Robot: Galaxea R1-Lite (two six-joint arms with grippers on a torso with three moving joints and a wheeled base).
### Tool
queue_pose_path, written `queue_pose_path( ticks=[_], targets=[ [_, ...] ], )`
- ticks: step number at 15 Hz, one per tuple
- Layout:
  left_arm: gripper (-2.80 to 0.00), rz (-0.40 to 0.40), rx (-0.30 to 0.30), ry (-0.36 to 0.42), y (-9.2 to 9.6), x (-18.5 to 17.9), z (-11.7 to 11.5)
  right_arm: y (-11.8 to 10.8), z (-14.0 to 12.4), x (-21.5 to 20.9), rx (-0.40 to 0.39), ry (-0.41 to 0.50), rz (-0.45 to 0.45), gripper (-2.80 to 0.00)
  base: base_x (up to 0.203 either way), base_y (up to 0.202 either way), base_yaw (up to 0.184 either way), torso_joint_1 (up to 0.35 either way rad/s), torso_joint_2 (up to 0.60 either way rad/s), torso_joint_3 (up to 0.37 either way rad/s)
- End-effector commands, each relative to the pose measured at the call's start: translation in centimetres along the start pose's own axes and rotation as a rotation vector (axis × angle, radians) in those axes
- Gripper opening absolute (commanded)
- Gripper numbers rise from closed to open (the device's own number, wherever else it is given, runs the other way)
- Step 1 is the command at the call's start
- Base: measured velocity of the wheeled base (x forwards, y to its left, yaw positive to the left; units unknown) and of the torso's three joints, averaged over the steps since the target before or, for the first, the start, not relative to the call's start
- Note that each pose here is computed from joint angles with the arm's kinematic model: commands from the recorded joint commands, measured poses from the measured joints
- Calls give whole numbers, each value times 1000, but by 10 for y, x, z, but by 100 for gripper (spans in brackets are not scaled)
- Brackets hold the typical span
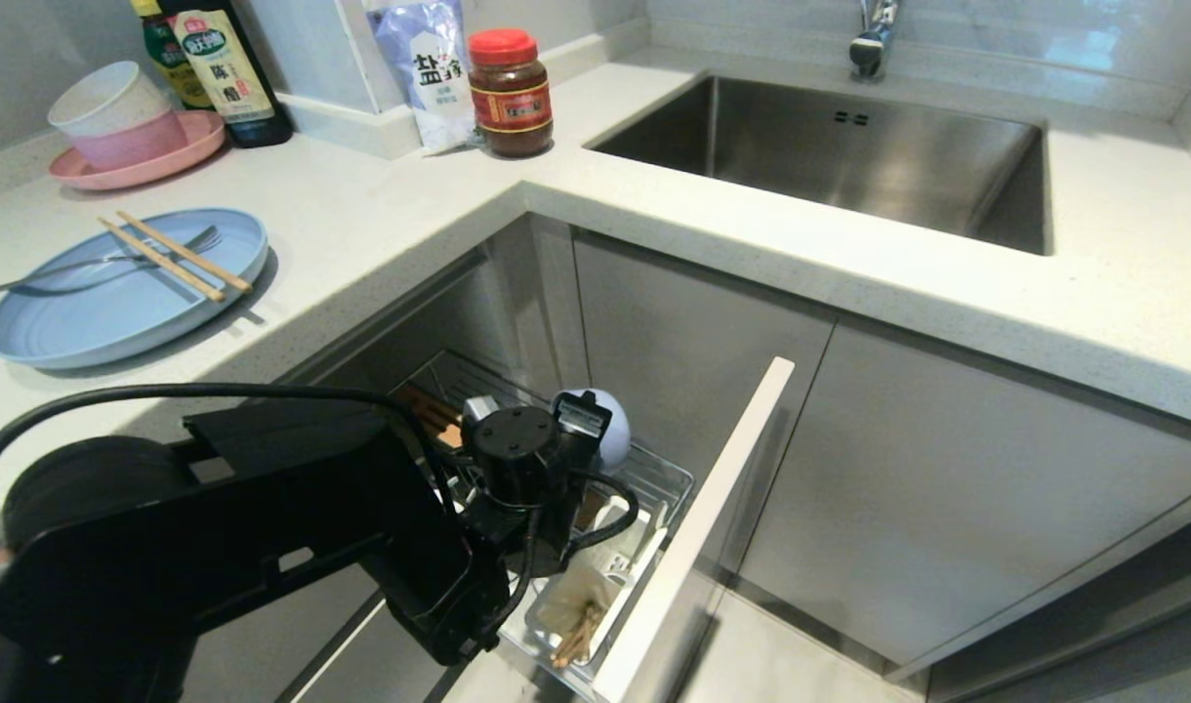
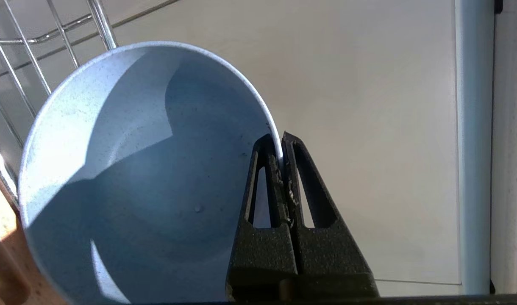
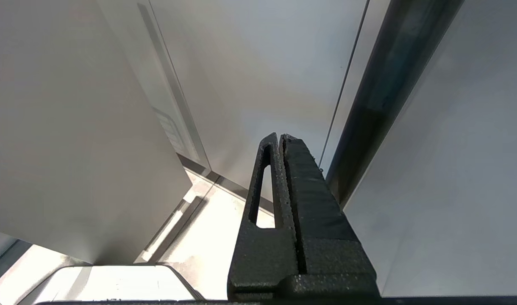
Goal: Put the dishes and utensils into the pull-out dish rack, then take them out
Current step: Pick up the bowl and place it in the cupboard
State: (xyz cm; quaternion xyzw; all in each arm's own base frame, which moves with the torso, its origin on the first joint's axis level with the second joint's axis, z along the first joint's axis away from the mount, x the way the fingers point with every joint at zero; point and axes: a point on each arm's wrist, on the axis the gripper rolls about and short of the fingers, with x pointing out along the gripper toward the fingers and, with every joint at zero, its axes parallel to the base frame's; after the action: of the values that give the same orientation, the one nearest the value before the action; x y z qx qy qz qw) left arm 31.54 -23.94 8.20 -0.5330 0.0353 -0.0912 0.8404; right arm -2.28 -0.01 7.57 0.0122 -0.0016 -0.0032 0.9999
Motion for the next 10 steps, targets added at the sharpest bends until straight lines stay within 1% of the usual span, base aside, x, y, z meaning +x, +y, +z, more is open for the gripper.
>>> queue_pose_path(
  ticks=[1,10],
  targets=[
    [-280,7,-4,-3,3,2,-2,0,0,0,0,-3,0,-280,0,0,0,0,0,0],
    [-280,22,2,1,10,4,-6,0,0,0,0,-3,0,-280,0,0,0,0,0,0]
  ],
)
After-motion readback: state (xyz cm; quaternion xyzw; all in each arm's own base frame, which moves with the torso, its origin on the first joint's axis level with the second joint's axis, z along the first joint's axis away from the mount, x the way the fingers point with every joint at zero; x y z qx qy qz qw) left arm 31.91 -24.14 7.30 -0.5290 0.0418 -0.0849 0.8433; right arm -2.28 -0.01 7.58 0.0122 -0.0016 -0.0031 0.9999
